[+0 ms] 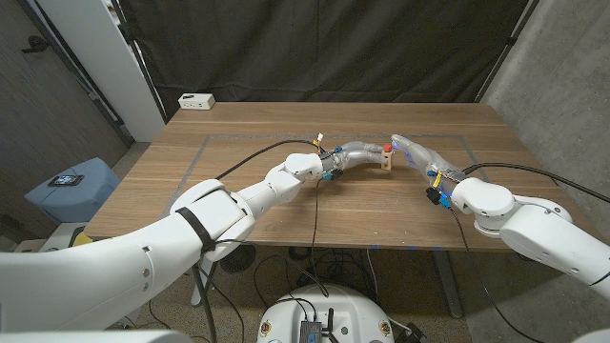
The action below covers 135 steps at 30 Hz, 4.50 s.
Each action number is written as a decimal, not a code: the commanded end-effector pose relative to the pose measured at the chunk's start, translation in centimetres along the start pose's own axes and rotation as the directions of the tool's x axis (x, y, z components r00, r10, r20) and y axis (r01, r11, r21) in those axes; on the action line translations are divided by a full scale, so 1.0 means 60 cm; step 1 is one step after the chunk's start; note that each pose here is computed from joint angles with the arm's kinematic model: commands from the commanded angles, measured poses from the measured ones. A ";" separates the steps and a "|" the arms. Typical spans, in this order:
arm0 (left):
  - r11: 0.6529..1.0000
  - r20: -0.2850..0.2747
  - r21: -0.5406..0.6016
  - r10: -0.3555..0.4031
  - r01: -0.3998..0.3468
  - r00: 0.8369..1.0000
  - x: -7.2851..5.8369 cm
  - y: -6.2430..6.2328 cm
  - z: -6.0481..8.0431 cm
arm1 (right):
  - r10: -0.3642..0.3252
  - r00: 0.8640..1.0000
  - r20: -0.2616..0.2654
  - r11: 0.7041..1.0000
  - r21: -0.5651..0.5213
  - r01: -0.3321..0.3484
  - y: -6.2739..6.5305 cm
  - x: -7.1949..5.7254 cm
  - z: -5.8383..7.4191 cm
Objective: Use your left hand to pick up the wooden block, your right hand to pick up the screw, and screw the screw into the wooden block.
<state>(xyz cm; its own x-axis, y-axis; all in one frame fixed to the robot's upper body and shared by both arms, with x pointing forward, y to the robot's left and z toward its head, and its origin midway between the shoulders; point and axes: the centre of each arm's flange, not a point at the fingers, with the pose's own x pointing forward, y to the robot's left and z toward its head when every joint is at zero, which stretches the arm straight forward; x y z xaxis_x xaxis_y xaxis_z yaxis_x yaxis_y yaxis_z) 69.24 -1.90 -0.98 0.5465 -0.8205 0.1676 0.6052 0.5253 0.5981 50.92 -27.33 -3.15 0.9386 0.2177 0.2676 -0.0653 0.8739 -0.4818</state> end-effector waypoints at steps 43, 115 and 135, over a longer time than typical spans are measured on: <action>1.000 -0.021 -0.012 0.010 -0.010 1.000 0.003 0.004 -0.004 | 0.027 1.000 0.001 1.000 0.010 -0.027 0.015 0.002 0.000; 1.000 -0.013 -0.015 0.004 -0.004 1.000 0.001 0.001 -0.006 | 0.027 1.000 0.009 1.000 0.016 -0.027 0.023 -0.027 0.011; 1.000 -0.005 -0.002 -0.009 0.009 1.000 0.001 -0.001 0.000 | 0.007 1.000 0.007 1.000 0.020 -0.008 0.000 -0.024 0.001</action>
<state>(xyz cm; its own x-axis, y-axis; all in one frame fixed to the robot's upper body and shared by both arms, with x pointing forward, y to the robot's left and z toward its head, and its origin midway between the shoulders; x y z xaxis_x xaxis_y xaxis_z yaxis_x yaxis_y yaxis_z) 69.44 -1.94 -1.15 0.5533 -0.8182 0.1562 0.6119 0.5265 0.5902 49.15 -26.95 -3.56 0.9340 0.2349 0.2692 -0.0853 0.8783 -0.4705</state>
